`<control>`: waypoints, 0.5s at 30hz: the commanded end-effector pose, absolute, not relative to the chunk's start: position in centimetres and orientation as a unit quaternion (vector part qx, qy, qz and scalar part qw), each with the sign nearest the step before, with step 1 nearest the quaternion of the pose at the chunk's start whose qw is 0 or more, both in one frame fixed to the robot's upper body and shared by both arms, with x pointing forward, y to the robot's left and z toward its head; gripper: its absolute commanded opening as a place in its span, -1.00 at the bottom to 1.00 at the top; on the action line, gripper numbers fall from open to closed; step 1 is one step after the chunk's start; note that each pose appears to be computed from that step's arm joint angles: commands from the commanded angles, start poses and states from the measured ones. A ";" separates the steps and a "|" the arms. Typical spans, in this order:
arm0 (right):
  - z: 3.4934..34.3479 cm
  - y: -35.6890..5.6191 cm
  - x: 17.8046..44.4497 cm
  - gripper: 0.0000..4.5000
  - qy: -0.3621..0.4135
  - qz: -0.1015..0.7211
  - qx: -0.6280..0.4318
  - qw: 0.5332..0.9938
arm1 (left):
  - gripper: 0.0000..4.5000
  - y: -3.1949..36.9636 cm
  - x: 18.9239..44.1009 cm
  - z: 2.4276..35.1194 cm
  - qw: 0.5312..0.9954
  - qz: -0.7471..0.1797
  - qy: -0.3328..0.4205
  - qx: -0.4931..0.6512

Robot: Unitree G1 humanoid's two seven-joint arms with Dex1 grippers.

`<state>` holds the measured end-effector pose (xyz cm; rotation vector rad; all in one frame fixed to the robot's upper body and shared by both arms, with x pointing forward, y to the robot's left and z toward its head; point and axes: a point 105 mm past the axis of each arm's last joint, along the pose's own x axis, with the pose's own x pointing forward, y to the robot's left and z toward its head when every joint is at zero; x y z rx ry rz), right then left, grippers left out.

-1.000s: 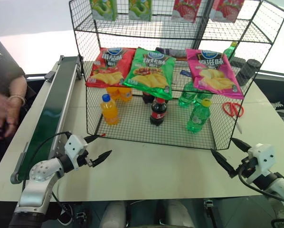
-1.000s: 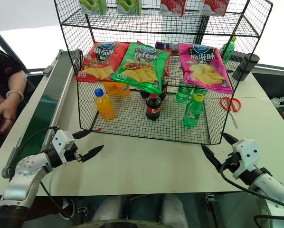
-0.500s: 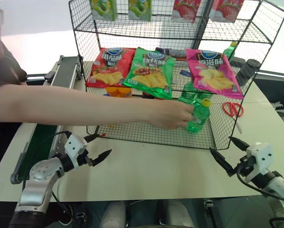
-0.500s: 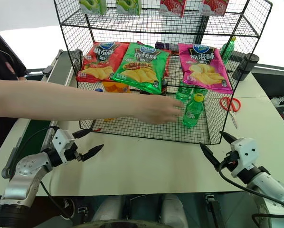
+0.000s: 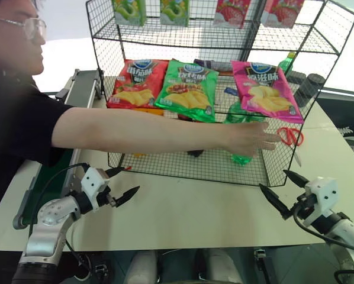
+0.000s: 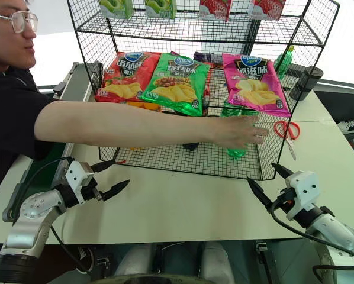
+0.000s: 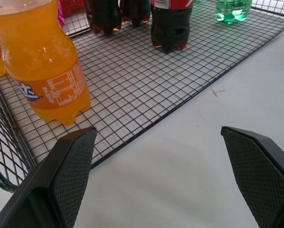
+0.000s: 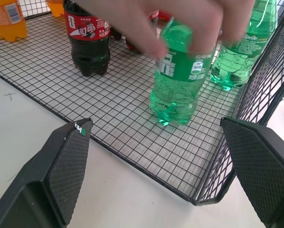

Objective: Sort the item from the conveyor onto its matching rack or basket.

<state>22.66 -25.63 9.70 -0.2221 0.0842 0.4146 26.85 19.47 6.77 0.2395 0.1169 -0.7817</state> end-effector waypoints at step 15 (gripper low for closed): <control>10.5 -25.3 22.9 0.99 0.022 0.211 -0.119 0.970 | 1.00 19.3 27.0 7.6 0.915 -0.382 0.040 0.122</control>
